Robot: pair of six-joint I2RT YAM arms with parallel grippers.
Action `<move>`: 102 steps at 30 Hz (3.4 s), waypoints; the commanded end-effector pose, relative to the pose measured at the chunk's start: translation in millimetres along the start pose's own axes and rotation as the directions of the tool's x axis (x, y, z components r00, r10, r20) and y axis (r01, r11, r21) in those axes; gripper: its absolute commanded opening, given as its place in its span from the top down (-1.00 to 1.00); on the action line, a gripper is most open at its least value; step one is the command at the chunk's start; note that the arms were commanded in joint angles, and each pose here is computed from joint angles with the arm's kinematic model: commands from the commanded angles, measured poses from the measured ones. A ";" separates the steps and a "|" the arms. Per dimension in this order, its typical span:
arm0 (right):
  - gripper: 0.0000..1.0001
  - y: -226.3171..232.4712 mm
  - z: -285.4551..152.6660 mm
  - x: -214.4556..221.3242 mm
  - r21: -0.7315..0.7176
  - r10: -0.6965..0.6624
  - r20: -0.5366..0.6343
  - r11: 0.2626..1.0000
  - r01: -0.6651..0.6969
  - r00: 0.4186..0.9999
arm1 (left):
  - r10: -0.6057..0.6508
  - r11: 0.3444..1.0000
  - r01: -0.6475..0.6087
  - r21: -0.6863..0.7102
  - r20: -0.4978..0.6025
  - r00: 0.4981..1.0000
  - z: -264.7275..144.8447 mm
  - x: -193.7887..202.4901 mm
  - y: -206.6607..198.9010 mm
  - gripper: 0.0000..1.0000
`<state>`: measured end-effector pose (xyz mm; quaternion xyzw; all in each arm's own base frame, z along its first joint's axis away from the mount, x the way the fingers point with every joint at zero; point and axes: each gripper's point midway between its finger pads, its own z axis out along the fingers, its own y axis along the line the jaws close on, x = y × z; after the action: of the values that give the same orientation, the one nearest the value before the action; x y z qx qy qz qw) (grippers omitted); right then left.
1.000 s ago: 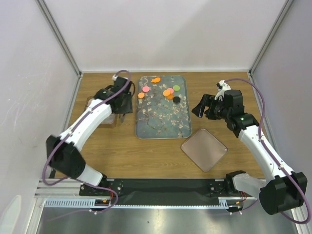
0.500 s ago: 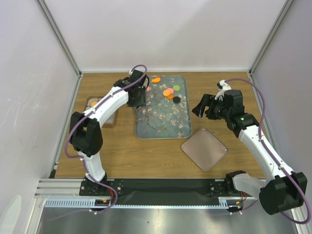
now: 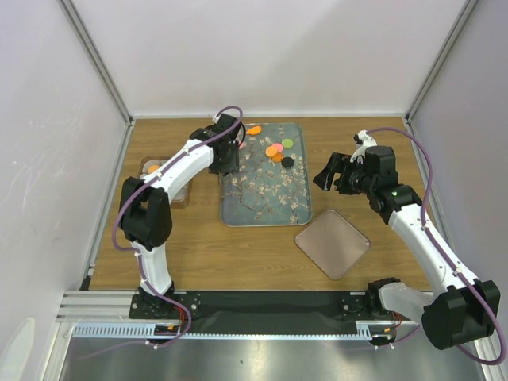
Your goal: Pack the cookies
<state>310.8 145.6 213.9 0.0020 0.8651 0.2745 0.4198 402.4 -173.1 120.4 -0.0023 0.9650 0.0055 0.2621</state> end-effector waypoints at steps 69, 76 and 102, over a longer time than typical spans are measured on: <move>-0.66 2.8 -4.2 -12.2 -0.007 -0.018 0.049 1.000 0.018 0.999 | 0.033 0.999 -0.033 -0.015 -0.006 0.999 10.2 -17.3 -6.8 -0.01; -0.66 3.1 -4.5 -12.8 -0.008 -0.020 0.051 1.000 0.021 0.998 | 0.043 0.998 -0.044 -0.036 -0.028 0.999 16.7 -12.1 -4.0 0.02; -0.66 4.5 -4.7 -12.2 -0.015 -0.017 0.048 1.000 0.018 0.999 | 0.069 0.998 -0.070 0.010 0.071 0.995 -30.6 -33.7 -0.9 0.40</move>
<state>310.9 145.4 213.9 0.0023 0.8651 0.2743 0.4200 411.1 -172.1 100.6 0.0282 0.9728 0.0349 0.2274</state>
